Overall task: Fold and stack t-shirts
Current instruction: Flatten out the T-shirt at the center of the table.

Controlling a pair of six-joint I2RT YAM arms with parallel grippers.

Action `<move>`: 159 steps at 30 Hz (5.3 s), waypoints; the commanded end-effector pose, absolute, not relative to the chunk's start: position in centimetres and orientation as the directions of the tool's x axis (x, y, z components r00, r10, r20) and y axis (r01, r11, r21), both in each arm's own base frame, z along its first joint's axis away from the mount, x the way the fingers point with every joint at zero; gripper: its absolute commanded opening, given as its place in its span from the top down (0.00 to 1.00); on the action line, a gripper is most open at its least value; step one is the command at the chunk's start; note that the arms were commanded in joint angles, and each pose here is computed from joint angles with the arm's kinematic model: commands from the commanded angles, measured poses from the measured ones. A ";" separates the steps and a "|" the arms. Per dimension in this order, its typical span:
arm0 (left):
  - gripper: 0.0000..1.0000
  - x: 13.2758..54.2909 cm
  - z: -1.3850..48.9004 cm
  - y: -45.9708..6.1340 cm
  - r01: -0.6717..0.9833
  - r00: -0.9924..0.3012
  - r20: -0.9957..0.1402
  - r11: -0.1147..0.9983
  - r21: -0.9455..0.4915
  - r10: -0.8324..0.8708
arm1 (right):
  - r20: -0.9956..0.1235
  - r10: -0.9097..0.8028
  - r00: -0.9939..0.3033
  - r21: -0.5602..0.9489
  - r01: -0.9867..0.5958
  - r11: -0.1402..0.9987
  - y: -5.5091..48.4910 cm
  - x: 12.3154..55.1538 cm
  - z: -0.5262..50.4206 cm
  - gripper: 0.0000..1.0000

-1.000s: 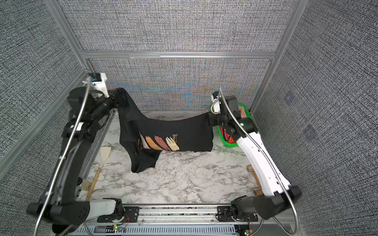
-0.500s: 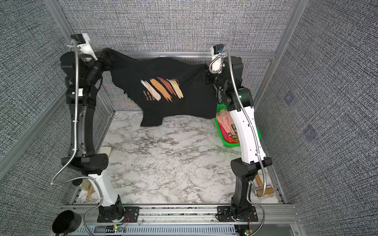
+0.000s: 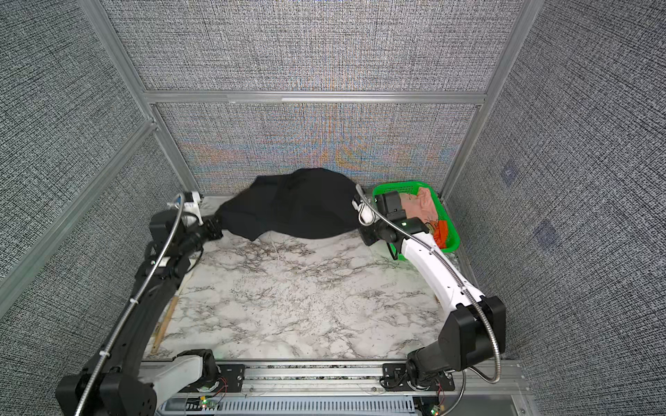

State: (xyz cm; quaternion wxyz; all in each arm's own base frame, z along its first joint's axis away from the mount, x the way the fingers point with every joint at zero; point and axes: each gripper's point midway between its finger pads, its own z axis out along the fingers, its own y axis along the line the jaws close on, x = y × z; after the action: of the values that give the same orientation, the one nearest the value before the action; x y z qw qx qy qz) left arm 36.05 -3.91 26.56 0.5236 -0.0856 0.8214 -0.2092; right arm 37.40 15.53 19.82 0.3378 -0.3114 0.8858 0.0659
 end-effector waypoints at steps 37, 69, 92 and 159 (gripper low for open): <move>1.00 20.1 11.7 -2.4 -0.494 -0.471 -0.331 0.556 -0.668 -0.817 | 0.104 -0.820 -0.563 -0.208 -0.819 0.535 11.3 23.3 7.6 1.00; 1.00 47.5 8.8 -4.8 -0.205 -0.824 -0.380 0.846 -0.493 -0.421 | -0.569 -0.155 -0.808 -0.045 -0.158 0.986 18.4 47.9 10.6 0.85; 1.00 32.4 -3.9 0.8 -0.627 -0.770 -0.093 0.776 -0.069 -0.631 | -0.253 -0.152 -0.955 -0.007 -0.155 0.988 14.0 41.9 -1.6 0.84; 0.25 52.3 9.3 6.3 -0.528 -0.750 -0.456 0.849 -0.025 -0.480 | -0.385 0.002 -0.923 0.046 -0.017 0.999 12.7 58.5 1.0 0.73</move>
State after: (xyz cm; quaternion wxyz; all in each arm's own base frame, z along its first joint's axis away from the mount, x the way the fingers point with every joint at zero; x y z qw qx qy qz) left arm 52.51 5.69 10.29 0.2501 -0.2837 0.9250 0.0372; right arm 59.32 12.94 1.87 0.2198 -0.0026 0.9753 0.0223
